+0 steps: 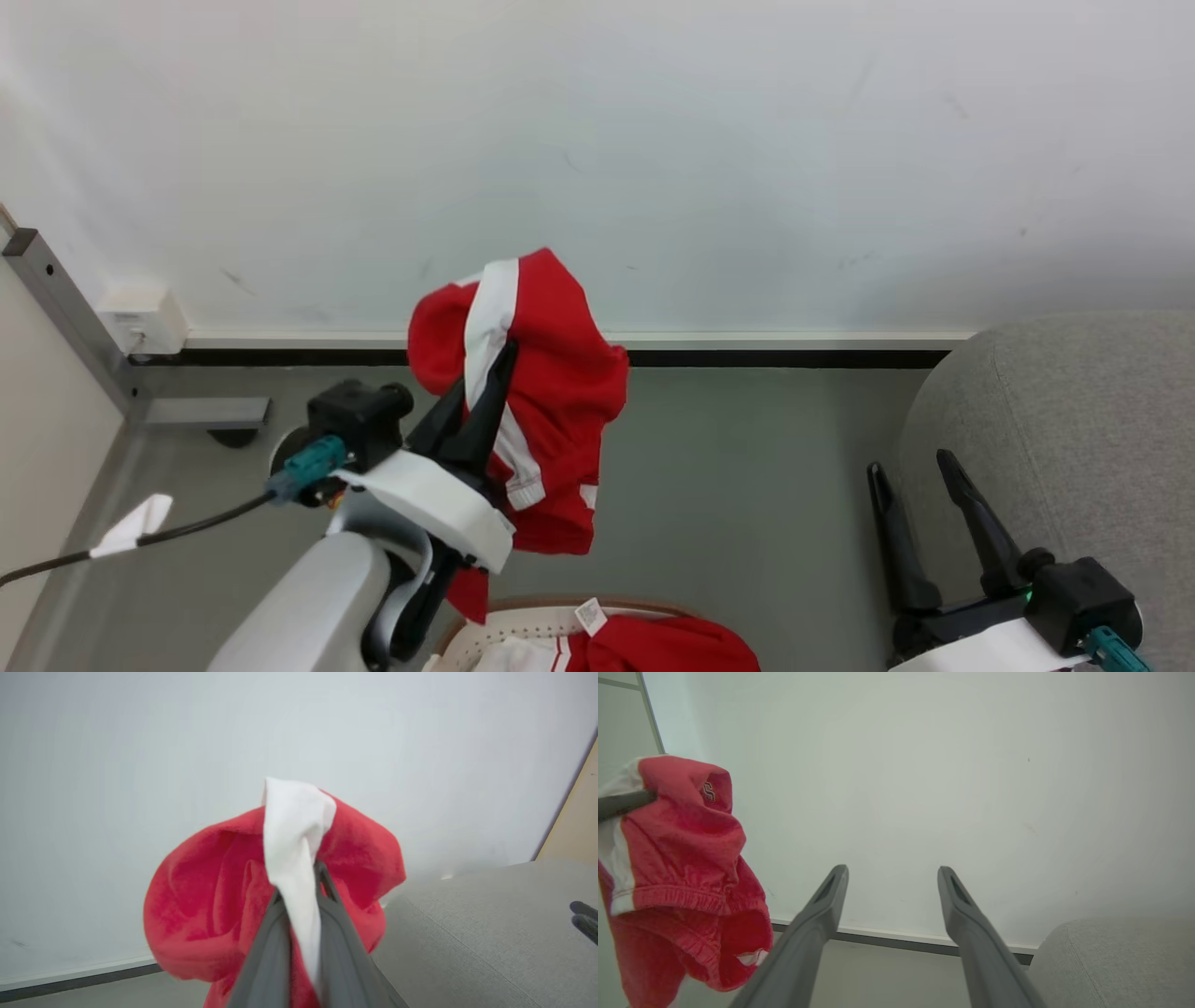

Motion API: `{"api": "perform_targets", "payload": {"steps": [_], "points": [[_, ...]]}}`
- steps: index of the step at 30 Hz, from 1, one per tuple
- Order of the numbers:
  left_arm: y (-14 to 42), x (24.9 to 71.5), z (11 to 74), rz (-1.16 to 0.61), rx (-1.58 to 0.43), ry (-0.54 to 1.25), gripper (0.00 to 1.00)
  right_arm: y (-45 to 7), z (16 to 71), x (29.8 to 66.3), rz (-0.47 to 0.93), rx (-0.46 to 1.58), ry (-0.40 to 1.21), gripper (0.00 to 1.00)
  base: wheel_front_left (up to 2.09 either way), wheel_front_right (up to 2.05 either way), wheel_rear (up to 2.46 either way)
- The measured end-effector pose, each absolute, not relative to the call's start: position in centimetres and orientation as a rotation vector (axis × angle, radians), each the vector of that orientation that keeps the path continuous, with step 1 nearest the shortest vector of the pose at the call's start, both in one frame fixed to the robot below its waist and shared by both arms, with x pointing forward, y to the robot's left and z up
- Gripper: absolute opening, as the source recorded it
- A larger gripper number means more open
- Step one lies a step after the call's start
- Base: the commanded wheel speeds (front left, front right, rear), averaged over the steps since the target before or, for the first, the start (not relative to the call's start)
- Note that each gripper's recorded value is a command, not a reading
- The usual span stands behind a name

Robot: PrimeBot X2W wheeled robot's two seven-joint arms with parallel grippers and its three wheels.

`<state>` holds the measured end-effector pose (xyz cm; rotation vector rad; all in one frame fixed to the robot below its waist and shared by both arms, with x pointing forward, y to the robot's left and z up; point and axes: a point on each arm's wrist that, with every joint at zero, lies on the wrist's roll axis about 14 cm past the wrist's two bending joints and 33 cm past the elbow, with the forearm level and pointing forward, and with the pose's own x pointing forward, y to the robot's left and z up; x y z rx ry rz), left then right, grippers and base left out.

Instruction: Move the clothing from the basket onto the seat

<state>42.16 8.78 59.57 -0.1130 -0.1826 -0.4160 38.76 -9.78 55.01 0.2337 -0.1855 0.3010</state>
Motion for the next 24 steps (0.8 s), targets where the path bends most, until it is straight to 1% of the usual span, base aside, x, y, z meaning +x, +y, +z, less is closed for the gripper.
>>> {"api": "perform_targets", "payload": {"steps": [5, 11, 17, 24], "points": [[8.0, 41.5, 63.7, -0.445, -0.090, -0.274, 0.00, -9.2, 55.2, 38.2, 0.317, 0.259, -0.188, 1.00, 0.00, 0.00, 0.00], [6.7, 40.9, 66.6, -0.486, -0.063, -0.335, 0.00, -9.4, 54.6, 38.0, 0.312, 0.265, -0.170, 1.00, 0.00, 0.00, 0.00], [6.4, 40.7, 67.3, -0.493, -0.065, -0.350, 0.00, -9.0, 54.7, 37.9, 0.324, 0.266, -0.171, 1.00, 0.00, 0.00, 0.00], [6.3, 40.6, 67.1, -0.494, -0.079, -0.347, 0.00, -6.6, 54.3, 37.2, 0.409, 0.247, -0.150, 1.00, 0.00, 0.00, 0.00]]}}
